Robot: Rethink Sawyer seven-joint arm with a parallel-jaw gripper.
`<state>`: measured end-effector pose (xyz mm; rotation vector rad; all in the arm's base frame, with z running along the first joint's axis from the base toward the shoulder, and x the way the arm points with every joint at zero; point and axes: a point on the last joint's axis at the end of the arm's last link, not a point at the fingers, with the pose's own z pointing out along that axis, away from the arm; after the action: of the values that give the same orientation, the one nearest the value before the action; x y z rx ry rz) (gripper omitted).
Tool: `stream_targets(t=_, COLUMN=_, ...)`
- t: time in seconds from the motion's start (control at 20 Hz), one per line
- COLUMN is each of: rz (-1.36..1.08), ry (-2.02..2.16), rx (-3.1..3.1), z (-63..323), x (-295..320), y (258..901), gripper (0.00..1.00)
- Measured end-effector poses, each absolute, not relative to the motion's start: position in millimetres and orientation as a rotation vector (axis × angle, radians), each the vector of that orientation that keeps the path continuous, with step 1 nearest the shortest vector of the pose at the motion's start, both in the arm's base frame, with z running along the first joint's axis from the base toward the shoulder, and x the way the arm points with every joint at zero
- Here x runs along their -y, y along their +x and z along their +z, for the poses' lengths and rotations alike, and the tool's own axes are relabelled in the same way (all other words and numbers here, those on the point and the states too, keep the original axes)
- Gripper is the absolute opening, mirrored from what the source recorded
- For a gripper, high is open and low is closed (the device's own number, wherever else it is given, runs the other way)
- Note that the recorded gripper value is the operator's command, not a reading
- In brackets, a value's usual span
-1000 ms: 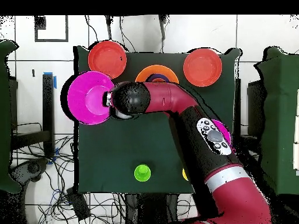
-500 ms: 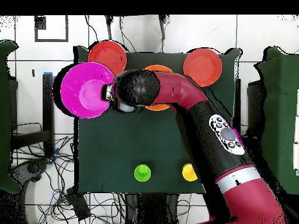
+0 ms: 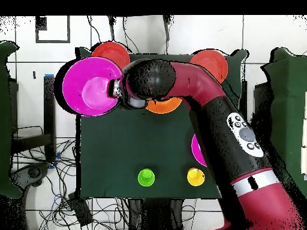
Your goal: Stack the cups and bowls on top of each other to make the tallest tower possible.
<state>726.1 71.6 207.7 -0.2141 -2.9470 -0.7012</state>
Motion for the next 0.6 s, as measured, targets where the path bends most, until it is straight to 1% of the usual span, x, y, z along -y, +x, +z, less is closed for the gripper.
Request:
stream_targets(t=0.3, rz=-0.716, ry=-0.260, rx=2.971, z=218, x=-42, y=739, gripper=0.00)
stream_targets(t=0.6, rz=-0.690, ry=-0.284, rx=3.018, z=218, x=-16, y=754, gripper=0.00)
